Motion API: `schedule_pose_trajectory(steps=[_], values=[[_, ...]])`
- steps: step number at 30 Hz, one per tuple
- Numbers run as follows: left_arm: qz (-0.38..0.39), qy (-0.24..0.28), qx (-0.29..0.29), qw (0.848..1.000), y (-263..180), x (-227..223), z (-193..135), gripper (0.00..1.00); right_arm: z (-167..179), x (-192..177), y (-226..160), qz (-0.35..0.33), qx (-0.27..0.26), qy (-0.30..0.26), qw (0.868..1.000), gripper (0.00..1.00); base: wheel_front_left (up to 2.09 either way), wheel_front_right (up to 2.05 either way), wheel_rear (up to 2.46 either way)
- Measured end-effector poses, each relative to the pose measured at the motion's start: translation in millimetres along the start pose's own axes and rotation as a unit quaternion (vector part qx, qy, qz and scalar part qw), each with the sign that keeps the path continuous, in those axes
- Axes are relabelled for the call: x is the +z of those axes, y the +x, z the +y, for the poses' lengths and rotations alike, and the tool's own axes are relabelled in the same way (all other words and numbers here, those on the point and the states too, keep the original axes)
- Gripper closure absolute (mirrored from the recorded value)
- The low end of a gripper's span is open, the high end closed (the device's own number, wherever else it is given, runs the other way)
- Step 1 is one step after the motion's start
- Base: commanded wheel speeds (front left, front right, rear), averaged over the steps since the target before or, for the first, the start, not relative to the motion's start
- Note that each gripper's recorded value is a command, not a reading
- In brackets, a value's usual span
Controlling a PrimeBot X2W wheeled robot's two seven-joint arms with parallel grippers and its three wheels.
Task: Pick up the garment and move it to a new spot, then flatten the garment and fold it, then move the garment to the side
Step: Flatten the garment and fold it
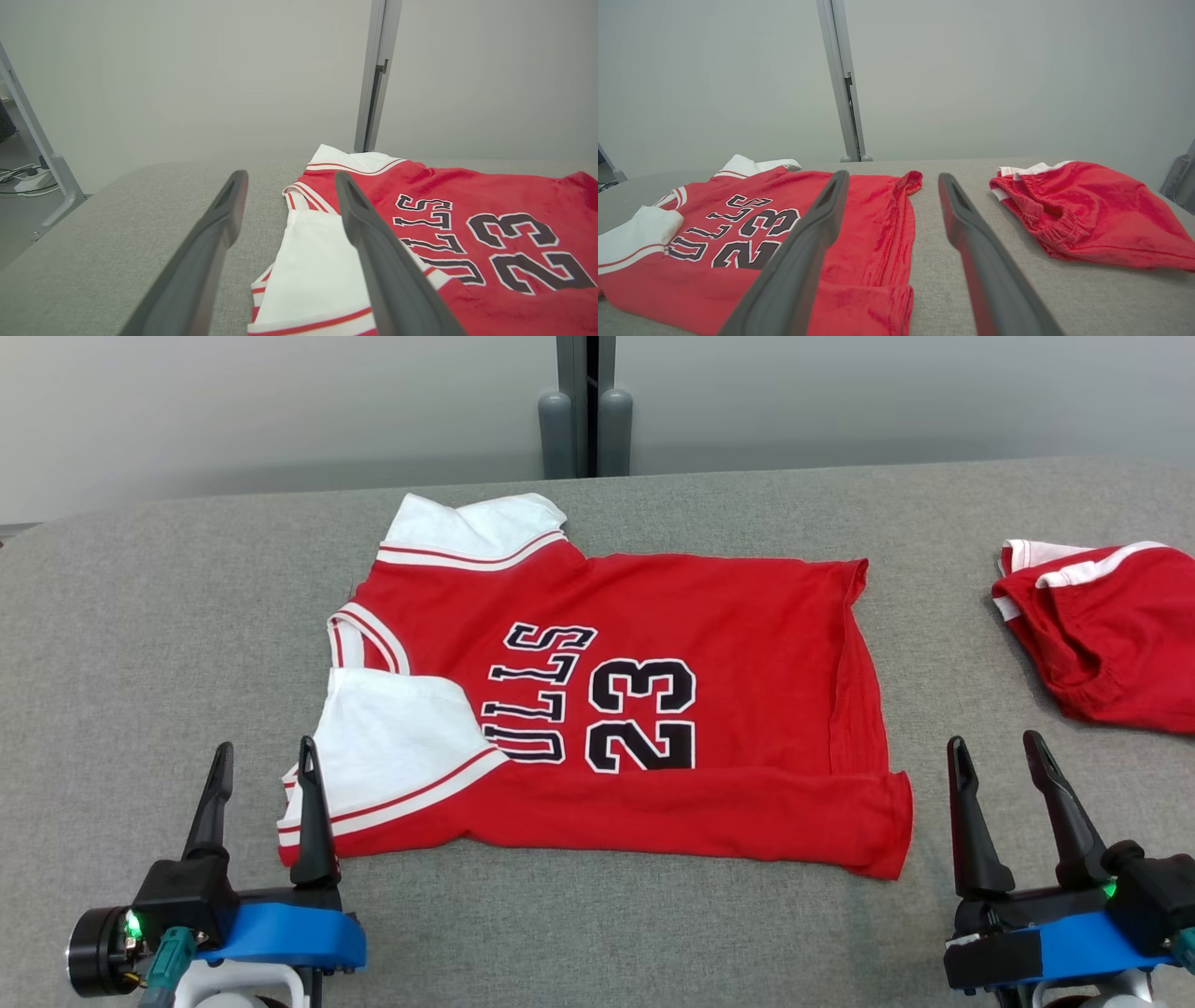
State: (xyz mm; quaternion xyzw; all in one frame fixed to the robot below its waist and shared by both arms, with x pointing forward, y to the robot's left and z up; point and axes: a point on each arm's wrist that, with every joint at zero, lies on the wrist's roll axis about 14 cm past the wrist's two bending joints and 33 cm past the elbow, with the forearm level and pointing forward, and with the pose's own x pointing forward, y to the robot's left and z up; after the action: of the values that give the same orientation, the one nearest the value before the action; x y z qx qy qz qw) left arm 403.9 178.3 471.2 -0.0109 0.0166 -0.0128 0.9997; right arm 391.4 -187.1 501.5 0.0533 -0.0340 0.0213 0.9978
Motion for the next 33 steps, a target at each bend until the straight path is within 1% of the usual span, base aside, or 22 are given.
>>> schedule_pose_trajectory(steps=[9, 12, 17, 22, 26, 31, 32, 33], values=[[0.014, 0.003, -0.001, 1.0, -8.0, -1.9, -1.1, 0.0, 2.0, 4.9, -3.6, 0.001, 0.002, 0.0, 1.0, 0.0, 0.0, 0.0, 0.0], [0.029, 0.004, -0.006, 1.0, -8.1, -9.2, -3.6, 0.0, 0.6, -2.7, -4.3, 0.017, -0.001, 0.007, 1.0, 0.0, 0.0, 0.0, 0.0], [0.099, -0.017, -0.013, 0.995, -12.7, -49.4, -7.4, 0.0, -3.9, -45.1, -12.5, 0.087, -0.012, 0.016, 0.996, 0.0, 0.0, 0.0, 0.0], [0.174, -0.048, -0.007, 0.984, -15.8, -92.3, -4.7, 0.0, -2.3, -96.2, -21.5, 0.168, -0.017, 0.041, 0.985, 0.0, 0.0, 0.0, 0.0], [0.218, -0.07, 0.002, 0.974, -15.8, -115.7, 1.2, 0.0, 5.1, -121.1, -17.6, 0.206, -0.011, 0.056, 0.977, 0.0, 0.0, 0.0, 0.0], [0.263, -0.086, -0.009, 0.961, -7.8, -129.6, 0.2, 0.0, 15.8, -136.3, -9.5, 0.229, 0.001, 0.073, 0.971, 0.0, 0.0, 0.0, 0.0], [0.27, -0.09, -0.012, 0.959, -6.3, -131.2, -0.6, 0.0, 17.4, -138.1, -8.6, 0.233, 0.003, 0.076, 0.97, 0.13, 0.0, 0.0, 0.0], [0.279, -0.097, -0.016, 0.955, -6.1, -133.3, -2.5, 0.04, 18.2, -139.2, -7.7, 0.235, 0.004, 0.077, 0.969, 0.59, 0.0, 0.0, 0.0]])
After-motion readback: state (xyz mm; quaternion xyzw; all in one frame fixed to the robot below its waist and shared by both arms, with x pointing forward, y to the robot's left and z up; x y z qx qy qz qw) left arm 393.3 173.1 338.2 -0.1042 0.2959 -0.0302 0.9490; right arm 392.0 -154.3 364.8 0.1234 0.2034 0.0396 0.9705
